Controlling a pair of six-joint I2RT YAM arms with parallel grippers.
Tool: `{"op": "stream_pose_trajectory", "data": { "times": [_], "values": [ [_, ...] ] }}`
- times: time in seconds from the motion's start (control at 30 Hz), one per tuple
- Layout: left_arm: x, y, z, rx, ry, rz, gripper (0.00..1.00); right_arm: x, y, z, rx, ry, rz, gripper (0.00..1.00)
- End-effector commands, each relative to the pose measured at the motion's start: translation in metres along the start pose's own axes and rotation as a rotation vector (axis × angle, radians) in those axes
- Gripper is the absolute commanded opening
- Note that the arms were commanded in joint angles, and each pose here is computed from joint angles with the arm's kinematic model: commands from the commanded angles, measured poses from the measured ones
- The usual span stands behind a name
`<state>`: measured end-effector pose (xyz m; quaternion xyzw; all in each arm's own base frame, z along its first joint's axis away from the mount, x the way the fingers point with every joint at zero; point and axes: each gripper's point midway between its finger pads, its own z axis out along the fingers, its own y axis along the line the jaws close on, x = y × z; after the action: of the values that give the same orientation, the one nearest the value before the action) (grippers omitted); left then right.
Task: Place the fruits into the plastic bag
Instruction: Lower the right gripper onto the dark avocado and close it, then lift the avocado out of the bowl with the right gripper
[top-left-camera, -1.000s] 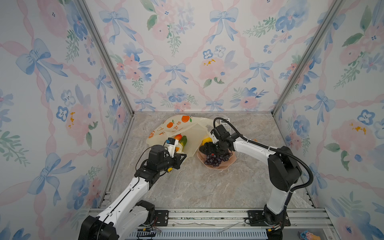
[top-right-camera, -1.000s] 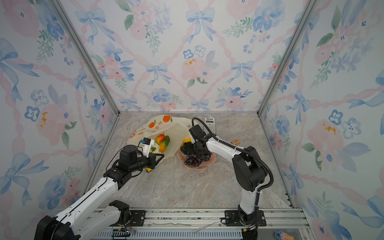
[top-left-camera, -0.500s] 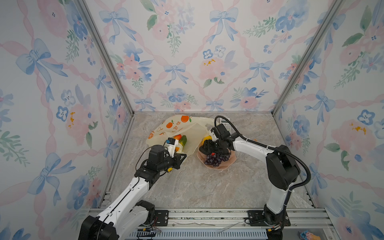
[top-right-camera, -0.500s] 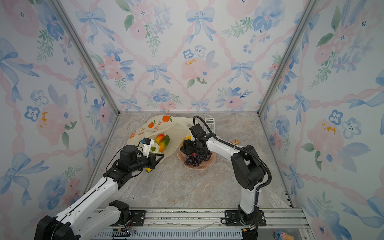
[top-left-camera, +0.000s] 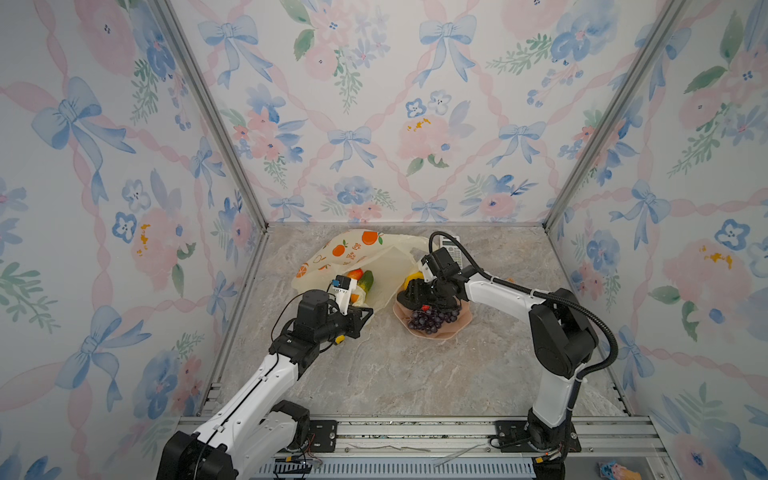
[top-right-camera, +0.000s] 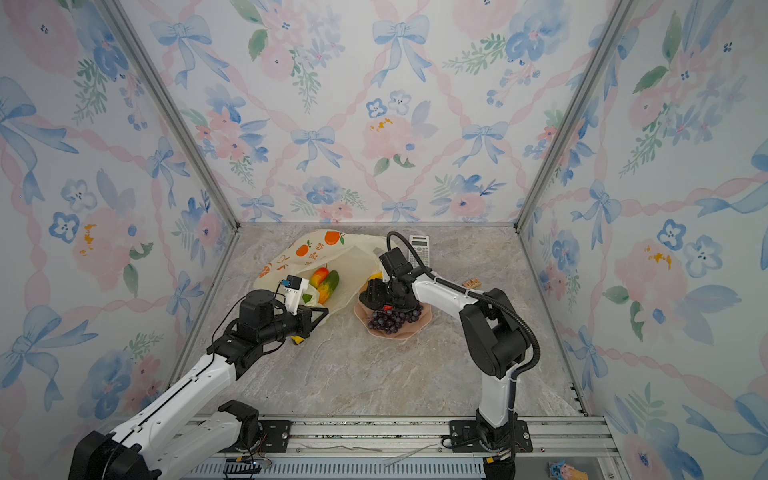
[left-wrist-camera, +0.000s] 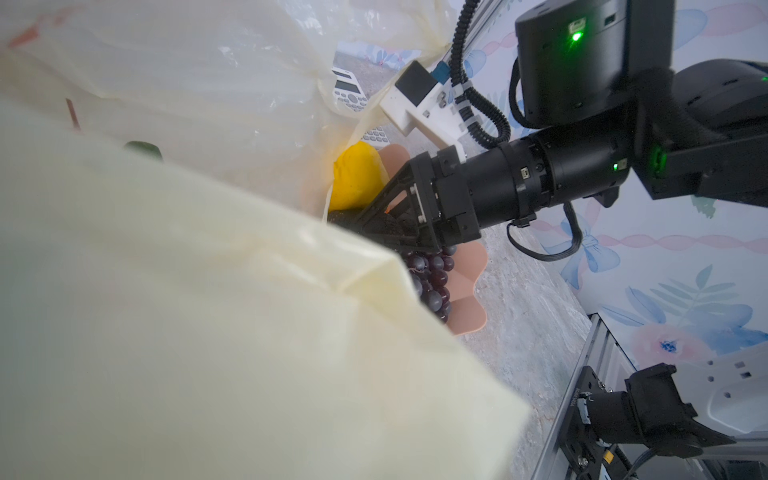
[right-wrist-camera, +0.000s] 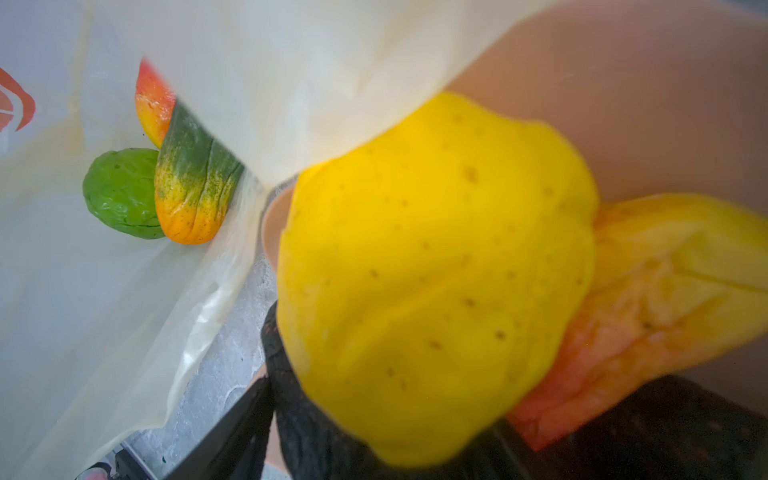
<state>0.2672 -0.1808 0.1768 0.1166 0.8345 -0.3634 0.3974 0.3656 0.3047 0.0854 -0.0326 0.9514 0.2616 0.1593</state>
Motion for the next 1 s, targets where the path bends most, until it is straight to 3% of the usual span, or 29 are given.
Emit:
{"op": "stream_pose_trajectory", "data": {
  "times": [0.0, 0.27, 0.97],
  "values": [
    [-0.007, -0.005, -0.002, 0.006, -0.015, 0.030, 0.00, 0.007, -0.014, 0.013, 0.022, 0.032, 0.027, 0.67],
    [-0.008, -0.004, -0.002, 0.006, -0.014, 0.030, 0.00, 0.007, -0.017, -0.001, 0.048, 0.012, 0.028, 0.50],
    [-0.007, -0.005, -0.001, 0.009, -0.011, 0.030, 0.00, 0.011, -0.016, -0.067, 0.014, -0.087, 0.027, 0.45]
  ]
}}
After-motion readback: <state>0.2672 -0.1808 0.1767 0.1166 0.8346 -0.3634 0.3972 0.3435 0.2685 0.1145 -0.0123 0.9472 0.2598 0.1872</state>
